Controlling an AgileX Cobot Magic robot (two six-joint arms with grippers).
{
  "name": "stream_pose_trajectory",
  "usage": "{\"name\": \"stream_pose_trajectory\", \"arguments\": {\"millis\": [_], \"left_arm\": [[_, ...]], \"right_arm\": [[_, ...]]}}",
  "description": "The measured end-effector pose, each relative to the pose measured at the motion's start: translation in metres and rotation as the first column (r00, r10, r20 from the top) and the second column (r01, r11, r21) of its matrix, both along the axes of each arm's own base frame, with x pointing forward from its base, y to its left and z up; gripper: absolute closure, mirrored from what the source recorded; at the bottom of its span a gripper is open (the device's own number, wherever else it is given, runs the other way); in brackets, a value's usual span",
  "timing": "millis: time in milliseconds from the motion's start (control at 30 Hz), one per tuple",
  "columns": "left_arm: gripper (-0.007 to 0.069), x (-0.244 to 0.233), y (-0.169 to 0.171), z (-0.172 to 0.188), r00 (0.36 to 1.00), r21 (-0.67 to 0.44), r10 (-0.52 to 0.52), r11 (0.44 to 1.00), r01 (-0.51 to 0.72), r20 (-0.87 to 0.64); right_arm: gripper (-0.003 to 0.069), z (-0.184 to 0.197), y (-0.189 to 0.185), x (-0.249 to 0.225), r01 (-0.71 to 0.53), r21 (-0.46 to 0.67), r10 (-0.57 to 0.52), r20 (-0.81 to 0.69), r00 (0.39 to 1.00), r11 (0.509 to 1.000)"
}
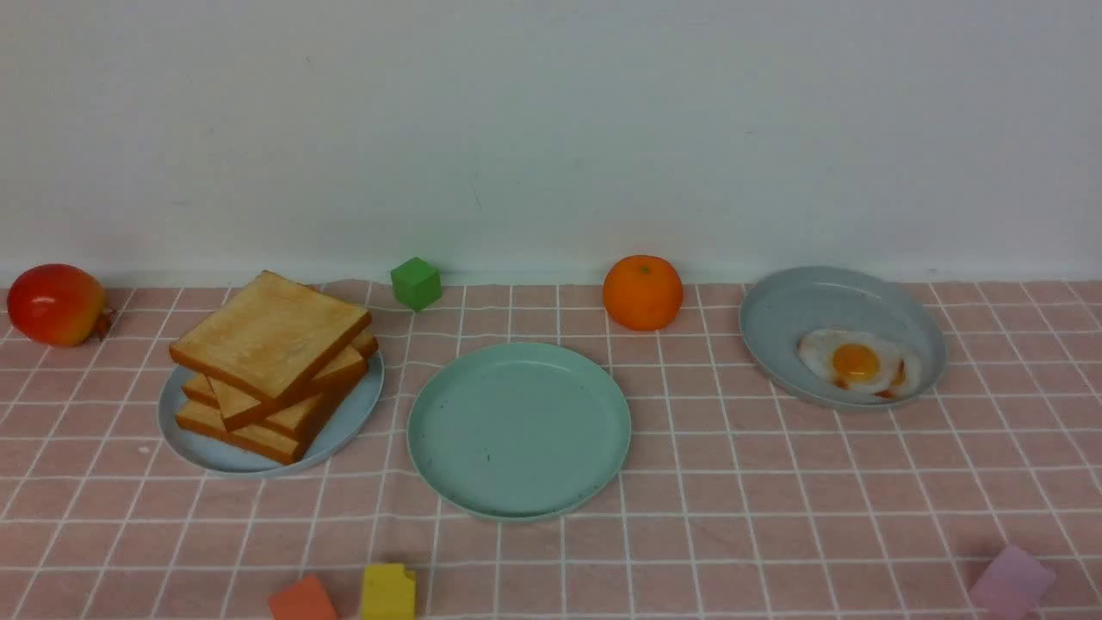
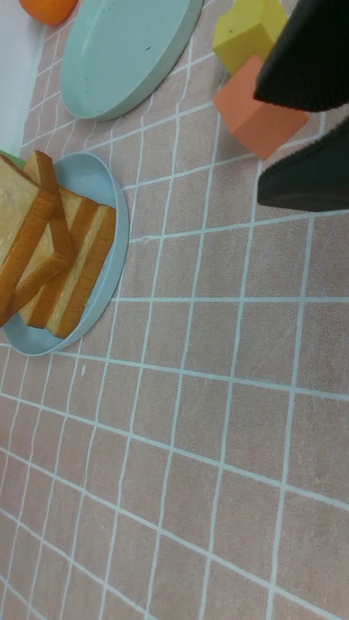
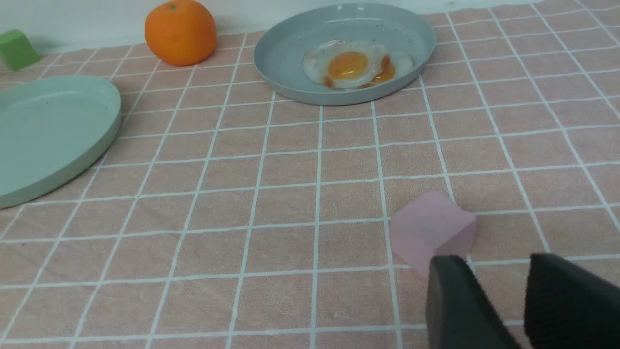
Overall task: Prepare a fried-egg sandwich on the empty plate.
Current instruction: Use the left arm to grab a slice of bread
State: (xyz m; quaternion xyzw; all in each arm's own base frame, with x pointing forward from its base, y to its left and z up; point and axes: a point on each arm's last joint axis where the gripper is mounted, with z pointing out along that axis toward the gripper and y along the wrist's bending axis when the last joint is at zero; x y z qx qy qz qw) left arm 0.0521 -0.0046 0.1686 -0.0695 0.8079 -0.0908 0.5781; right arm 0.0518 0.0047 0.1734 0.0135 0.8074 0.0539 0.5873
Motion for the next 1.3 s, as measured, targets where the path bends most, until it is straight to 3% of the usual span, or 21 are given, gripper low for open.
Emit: {"name": "stream_pose_trajectory", "arguments": {"millis": [800,933,1033,1100,1200,1300], "left_arm": [[0.0387,0.002,0.002,0.005,0.998,0.042,0.006,0.999,-0.008,0.059],[0.0387,0.003,-0.001,0.013,0.990,-0.177,0.046,0.984,-0.022,0.132],[0.0387,0.004,-0.002,0.022,0.977,-0.467,0.118,0.884,-0.022,0.177],[0.0387,0.005,-0.001,0.029,0.963,-0.638,0.173,0.770,-0.002,0.206],[0.0387,0.005,0.003,0.036,0.938,-0.700,0.234,0.714,0.013,0.256],[0.0387,0.003,0.002,0.052,0.937,-0.685,0.216,0.727,0.034,0.276]], "right_arm": [[0.0418,0.000,0.000,0.000,0.000,0.000,0.000,0.000,1.000,1.000],[0.0418,0.000,0.000,0.000,0.000,0.000,0.000,0.000,1.000,1.000],[0.0418,0.000,0.000,0.000,0.000,0.000,0.000,0.000,1.000,1.000],[0.0418,0.000,0.000,0.000,0.000,0.000,0.000,0.000,1.000,1.000],[0.0418,0.000,0.000,0.000,0.000,0.000,0.000,0.000,1.000,1.000],[0.0418,0.000,0.000,0.000,0.000,0.000,0.000,0.000,1.000,1.000]]}}
